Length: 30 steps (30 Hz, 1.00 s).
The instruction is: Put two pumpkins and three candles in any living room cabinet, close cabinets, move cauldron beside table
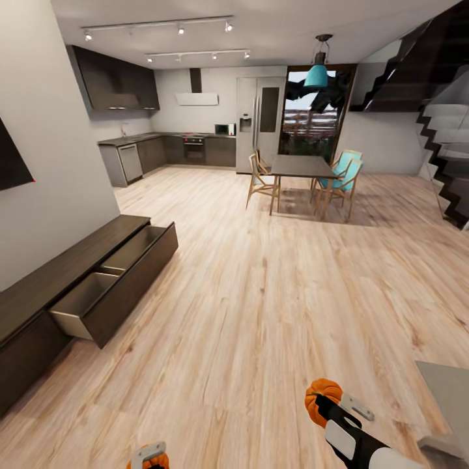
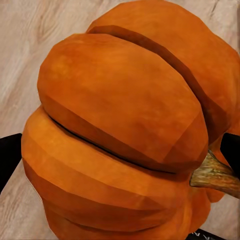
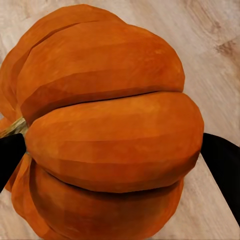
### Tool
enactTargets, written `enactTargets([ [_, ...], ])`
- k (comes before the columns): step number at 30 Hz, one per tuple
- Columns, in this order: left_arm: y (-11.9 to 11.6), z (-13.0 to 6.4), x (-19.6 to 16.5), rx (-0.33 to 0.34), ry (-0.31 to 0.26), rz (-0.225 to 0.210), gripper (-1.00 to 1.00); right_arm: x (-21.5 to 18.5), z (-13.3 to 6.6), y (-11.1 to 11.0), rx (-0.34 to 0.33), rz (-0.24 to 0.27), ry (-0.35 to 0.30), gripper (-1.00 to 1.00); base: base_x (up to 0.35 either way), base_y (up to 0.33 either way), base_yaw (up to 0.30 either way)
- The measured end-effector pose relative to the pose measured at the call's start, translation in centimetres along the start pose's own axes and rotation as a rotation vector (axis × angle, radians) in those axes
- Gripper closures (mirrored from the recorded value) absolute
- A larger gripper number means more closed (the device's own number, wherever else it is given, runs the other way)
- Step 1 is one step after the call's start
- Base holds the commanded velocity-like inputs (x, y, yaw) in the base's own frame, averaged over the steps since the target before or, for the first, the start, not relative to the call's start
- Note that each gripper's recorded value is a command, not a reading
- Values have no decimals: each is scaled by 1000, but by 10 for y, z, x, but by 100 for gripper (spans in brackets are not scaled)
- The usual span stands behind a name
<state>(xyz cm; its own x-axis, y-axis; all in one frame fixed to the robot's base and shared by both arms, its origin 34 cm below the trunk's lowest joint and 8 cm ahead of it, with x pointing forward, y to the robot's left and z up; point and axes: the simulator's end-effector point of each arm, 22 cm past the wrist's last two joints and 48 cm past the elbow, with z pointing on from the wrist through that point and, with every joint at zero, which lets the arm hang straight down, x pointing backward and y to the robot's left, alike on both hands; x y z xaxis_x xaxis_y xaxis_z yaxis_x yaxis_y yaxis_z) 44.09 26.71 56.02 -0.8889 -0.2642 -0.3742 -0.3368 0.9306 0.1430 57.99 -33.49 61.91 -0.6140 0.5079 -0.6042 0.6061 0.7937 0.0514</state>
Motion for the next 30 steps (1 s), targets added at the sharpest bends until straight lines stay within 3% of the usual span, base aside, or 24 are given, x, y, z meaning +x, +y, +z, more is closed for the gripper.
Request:
enactTargets([
  [30,-1,0,1,1,1,4,100,0,0,1,-4,0,0,100,321,-9,0],
])
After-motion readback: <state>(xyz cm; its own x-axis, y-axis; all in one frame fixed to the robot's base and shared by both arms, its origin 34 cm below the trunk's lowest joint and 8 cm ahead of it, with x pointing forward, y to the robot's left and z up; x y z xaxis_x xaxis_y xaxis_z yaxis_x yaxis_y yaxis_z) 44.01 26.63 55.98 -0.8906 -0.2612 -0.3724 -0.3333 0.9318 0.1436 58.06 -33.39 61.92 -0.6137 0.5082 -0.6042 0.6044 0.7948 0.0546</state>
